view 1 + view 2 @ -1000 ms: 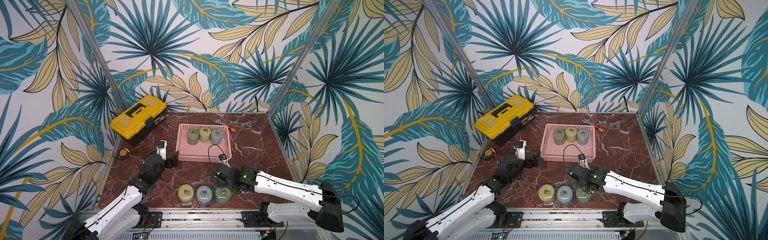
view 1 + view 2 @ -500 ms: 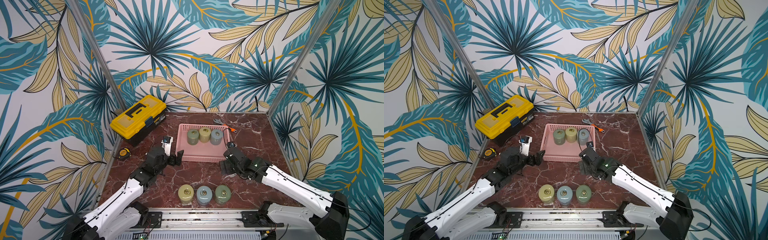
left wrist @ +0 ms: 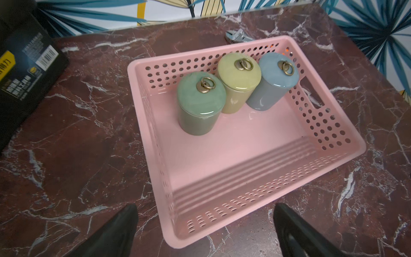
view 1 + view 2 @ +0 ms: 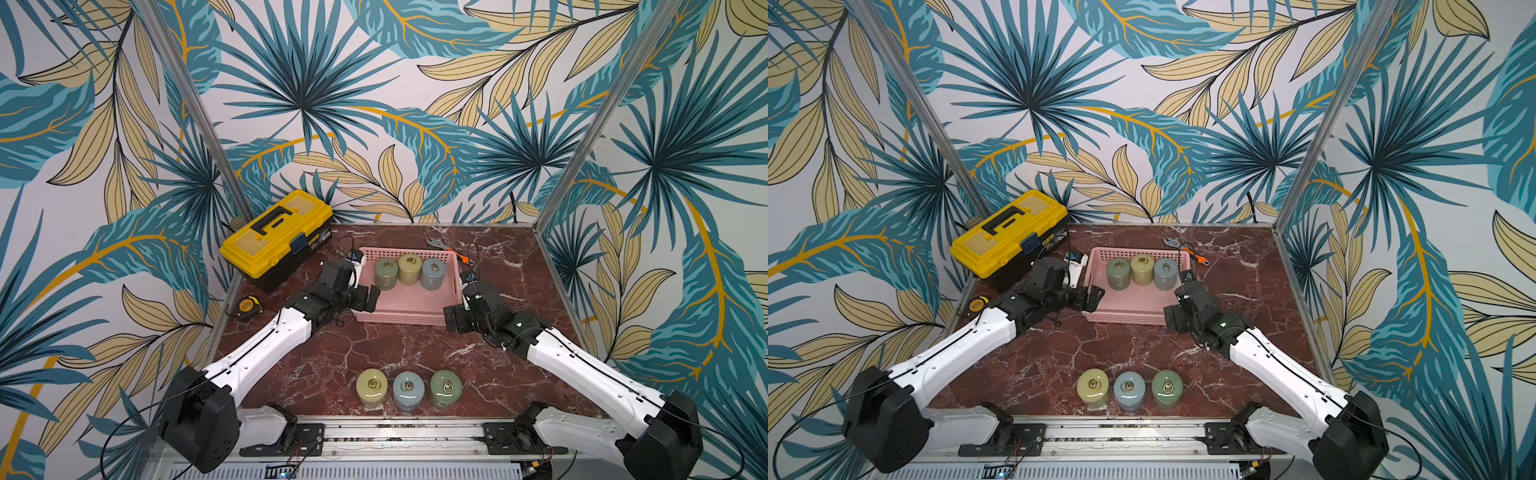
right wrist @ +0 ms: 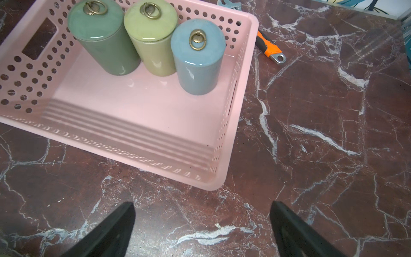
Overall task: Take the tea canister out of the basket
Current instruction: Place the tea canister at the center of the board, then pick up the tea canister from the basket.
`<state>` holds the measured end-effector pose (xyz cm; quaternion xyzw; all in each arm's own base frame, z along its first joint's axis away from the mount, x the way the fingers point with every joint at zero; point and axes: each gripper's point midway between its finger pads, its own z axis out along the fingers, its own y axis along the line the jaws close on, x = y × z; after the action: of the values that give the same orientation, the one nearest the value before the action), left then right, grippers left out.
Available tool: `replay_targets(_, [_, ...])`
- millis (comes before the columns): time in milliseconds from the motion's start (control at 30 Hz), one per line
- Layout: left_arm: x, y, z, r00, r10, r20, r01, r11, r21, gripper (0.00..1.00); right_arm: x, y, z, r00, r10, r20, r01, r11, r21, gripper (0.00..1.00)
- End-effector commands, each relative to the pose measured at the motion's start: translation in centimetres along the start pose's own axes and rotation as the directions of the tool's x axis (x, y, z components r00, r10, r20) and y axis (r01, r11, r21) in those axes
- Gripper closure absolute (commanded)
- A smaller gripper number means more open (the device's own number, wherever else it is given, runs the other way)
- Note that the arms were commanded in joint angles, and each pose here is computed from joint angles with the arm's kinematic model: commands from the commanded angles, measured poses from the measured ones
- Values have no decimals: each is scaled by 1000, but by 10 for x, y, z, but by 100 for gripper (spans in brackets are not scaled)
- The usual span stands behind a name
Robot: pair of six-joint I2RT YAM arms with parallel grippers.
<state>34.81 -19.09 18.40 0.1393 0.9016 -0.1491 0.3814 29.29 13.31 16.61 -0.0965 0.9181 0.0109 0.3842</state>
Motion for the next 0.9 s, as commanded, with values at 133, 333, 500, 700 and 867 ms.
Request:
replay_targets(133, [-17, -3, 19, 996, 24, -81, -26, 999, -32, 0, -5, 1, -3, 989, 18, 144, -12, 999, -43, 1])
replay_targets(333, [-28, -4, 44, 993, 27, -114, -33, 998, -48, 0, 0, -3, -5, 986, 20, 167, -13, 999, -42, 1])
replay_targets(500, [-33, -2, 67, 991, 22, -134, -32, 997, -73, 0, 3, -2, -3, 987, 16, 157, -9, 999, -46, 1])
replay_targets(700, [-37, 0, 90, 990, 20, -139, -33, 995, -90, 0, 6, -2, 1, 990, 10, 143, -5, 999, -39, 1])
replay_targets(867, [-42, -1, 107, 990, 26, -138, -38, 995, -89, 0, 7, -1, 4, 991, 7, 133, -2, 999, -37, 1])
